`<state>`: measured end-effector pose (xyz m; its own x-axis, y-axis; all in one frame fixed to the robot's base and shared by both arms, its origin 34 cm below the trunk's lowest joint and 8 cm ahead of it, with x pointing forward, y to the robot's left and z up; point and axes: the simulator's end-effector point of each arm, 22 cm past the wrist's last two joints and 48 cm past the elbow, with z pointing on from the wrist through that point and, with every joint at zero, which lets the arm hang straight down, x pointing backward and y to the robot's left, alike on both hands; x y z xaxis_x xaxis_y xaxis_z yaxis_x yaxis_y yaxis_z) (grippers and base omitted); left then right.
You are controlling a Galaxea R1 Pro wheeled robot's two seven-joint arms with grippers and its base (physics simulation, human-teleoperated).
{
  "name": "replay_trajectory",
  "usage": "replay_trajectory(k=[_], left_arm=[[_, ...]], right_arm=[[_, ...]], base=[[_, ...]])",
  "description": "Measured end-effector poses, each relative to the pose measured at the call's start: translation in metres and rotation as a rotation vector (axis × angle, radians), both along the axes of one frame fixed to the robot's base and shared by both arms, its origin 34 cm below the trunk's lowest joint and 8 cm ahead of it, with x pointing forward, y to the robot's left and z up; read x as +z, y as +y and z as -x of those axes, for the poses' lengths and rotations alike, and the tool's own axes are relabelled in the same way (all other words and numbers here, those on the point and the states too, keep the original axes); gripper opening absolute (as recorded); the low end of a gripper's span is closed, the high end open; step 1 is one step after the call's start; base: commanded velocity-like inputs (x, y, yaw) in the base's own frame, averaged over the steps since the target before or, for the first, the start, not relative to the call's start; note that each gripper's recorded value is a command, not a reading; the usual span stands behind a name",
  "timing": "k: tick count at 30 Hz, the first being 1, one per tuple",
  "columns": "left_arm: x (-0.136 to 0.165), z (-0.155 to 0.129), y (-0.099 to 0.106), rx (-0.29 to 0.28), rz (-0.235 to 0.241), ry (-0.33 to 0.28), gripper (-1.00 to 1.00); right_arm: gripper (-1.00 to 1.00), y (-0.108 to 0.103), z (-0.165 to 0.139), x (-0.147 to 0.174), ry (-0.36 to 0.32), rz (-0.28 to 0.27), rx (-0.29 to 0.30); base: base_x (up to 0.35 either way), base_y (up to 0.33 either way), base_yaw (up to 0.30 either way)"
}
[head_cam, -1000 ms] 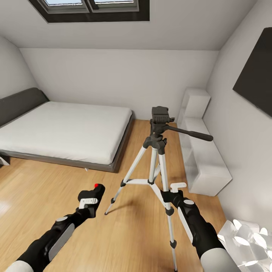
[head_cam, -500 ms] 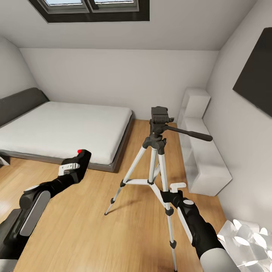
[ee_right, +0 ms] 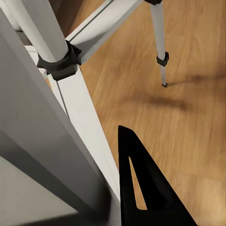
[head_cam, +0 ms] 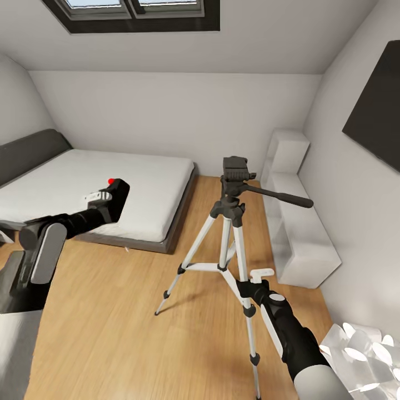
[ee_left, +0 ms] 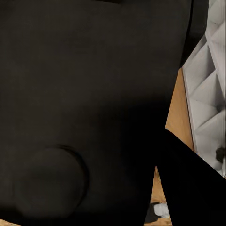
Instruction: Attach the digital camera to the camera tripod in the bedroom.
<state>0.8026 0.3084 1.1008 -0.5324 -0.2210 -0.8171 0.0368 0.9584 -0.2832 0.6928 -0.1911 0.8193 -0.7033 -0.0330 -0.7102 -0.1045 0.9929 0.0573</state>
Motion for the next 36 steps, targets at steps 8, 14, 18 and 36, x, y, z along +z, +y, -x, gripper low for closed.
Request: replay_trajectory(k=[8,14,18,36], left_arm=[[0.077,-0.099,-0.065,0.003,0.054,0.044,-1.00],[0.161,-0.131,-0.155,-0.094,0.075,-0.008,-1.00],[0.207,-0.139,-0.195,-0.143,0.040,-0.031,-1.00],[0.242,-0.150,-0.208,-0.163,0.001,-0.116,-1.00]], right_arm=[[-1.00,-0.001,-0.001,0.000,-0.002,0.001,0.000],[-1.00,-0.002,0.000,0.001,-0.003,0.002,-0.001],[-1.00,-0.002,0.000,0.001,-0.003,0.002,0.000],[-1.00,-0.005,-0.005,0.007,-0.022,0.018,-0.003]], base=[[0.000,0.000,0.000],[0.000,0.000,0.000],[0.000,0.000,0.000],[0.000,0.000,0.000]])
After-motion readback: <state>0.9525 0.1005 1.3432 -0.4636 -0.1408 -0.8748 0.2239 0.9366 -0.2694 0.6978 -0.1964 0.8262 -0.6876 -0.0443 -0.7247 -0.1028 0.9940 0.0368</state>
